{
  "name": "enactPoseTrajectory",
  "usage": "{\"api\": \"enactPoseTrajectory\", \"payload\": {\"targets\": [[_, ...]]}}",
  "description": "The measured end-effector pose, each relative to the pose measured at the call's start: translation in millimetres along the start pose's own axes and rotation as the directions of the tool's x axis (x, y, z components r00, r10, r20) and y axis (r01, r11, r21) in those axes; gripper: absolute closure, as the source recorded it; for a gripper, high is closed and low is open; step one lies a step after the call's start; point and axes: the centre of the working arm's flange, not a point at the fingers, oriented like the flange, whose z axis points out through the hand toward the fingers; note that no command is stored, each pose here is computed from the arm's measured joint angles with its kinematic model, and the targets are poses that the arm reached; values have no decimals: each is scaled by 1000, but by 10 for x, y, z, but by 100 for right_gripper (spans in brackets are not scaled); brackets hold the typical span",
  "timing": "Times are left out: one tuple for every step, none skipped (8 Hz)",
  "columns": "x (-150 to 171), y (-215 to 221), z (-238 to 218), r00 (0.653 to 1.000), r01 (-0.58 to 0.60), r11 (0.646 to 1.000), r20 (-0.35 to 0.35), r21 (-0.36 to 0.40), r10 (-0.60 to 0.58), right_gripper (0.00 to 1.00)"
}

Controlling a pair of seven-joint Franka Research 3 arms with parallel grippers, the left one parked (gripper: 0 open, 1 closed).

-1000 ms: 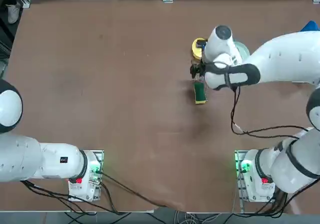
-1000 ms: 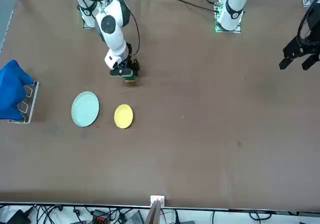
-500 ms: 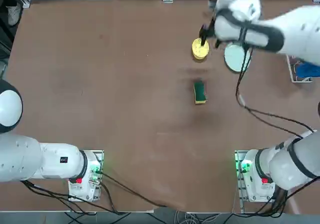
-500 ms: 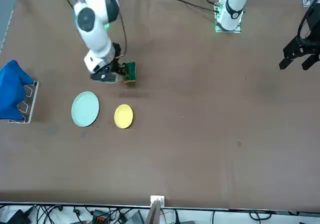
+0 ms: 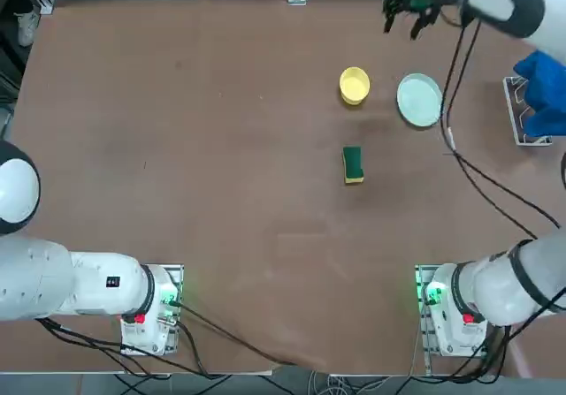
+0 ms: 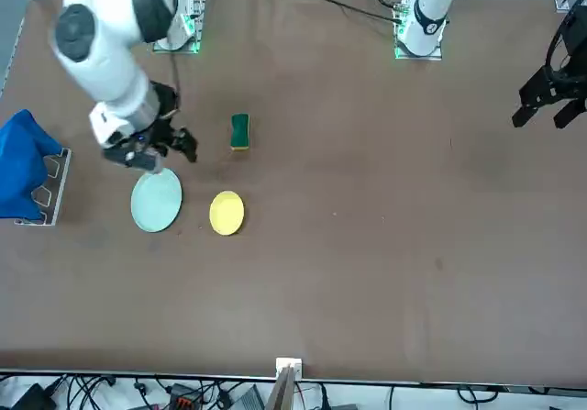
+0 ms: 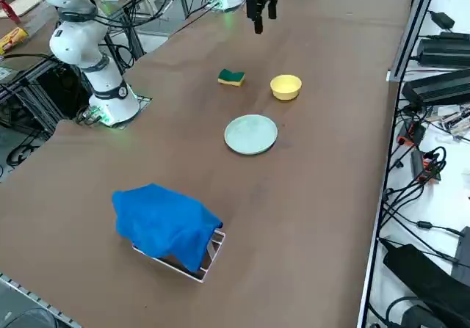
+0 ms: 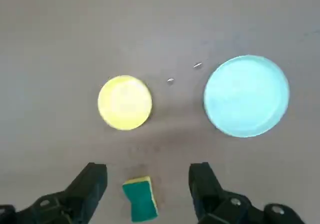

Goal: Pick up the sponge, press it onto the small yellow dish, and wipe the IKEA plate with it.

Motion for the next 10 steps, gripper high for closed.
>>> {"api": "enactPoseTrajectory", "payload": {"targets": [[155,188,-170,1000,-1,1000,6,-5,1,0],[318,435,-351,1000,7,1000,14,-11,-7,0],[479,763,-531,1000,10,1000,30,-17,-10,0],[617,1100,-702,999,13,1000,36,-20,-12,0],[733,1402,-865,999,26,999,19,-31,-25,0],[798,1599,-1000,999,42,997,-4,-63,-43,0],[810,1667,-1125,998,52,994,-17,-96,-53,0],[776,1651,-1226,998,57,993,-12,-107,-58,0],[727,1627,-1300,998,60,994,2,-91,-60,0],[668,1646,-1335,998,54,997,32,-59,-52,0]]}}
